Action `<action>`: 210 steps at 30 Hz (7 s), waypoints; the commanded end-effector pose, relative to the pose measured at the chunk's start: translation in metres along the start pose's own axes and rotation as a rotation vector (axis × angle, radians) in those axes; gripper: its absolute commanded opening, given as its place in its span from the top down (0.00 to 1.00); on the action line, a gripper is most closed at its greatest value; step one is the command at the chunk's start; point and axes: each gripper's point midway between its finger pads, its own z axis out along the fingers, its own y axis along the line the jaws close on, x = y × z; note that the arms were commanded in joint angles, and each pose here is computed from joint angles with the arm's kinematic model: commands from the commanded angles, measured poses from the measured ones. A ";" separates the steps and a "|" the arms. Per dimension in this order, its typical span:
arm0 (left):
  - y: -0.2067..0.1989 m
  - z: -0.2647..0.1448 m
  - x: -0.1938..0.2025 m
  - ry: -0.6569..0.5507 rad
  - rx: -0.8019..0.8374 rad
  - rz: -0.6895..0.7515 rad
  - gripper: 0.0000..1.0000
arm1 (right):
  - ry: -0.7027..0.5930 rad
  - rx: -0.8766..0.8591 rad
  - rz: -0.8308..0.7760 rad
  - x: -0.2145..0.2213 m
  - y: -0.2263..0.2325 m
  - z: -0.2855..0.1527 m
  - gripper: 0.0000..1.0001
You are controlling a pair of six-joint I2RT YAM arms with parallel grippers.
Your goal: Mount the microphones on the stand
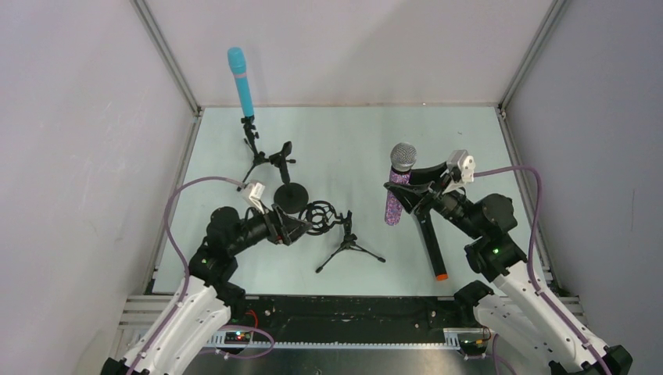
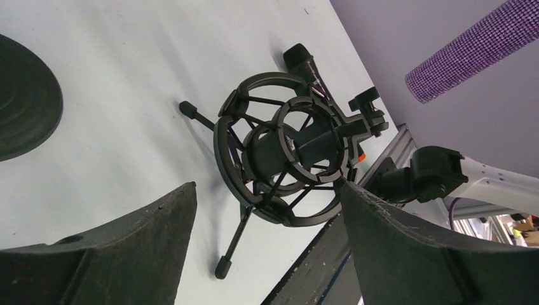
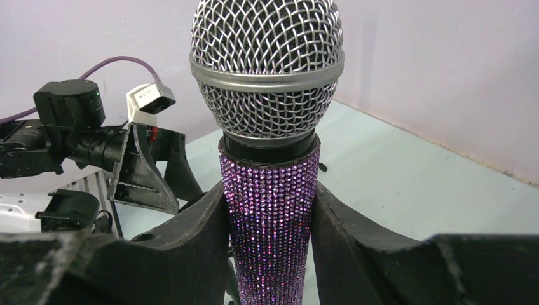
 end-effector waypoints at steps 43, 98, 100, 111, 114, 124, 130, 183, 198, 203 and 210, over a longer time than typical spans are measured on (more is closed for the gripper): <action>-0.033 0.008 0.031 0.055 0.202 -0.023 0.32 | -0.039 -0.056 -0.038 -0.006 0.011 0.016 1.00; 0.059 -0.086 -0.083 -0.238 -0.619 0.462 0.00 | -0.150 -0.225 0.077 -0.032 0.063 0.056 1.00; 0.061 -0.090 -0.081 -0.261 -0.624 0.456 0.00 | -0.155 -0.250 0.083 -0.035 0.070 0.062 1.00; 0.071 -0.087 -0.068 -0.268 -0.628 0.402 0.00 | -0.197 -0.337 0.099 -0.046 0.099 0.087 1.00; 0.076 -0.083 -0.065 -0.238 -0.646 0.393 0.00 | -0.206 -0.356 0.093 -0.048 0.105 0.093 1.00; 0.083 -0.069 -0.056 -0.149 -0.658 0.362 0.00 | -0.219 -0.401 0.077 -0.032 0.114 0.110 1.00; 0.084 -0.065 -0.052 -0.126 -0.647 0.357 0.00 | -0.223 -0.462 0.066 -0.022 0.129 0.119 1.00; 0.078 -0.059 -0.046 -0.094 -0.597 0.355 0.00 | -0.009 -0.549 -0.056 0.045 0.140 0.126 1.00; 0.079 -0.058 -0.046 -0.090 -0.600 0.354 0.02 | 0.064 -0.467 -0.031 0.068 0.126 0.133 1.00; 0.079 -0.058 -0.046 -0.089 -0.600 0.354 0.02 | 0.044 -0.432 -0.042 0.071 0.120 0.135 1.00; 0.079 -0.058 -0.045 -0.087 -0.598 0.354 0.02 | 0.031 -0.388 -0.053 0.084 0.111 0.133 1.00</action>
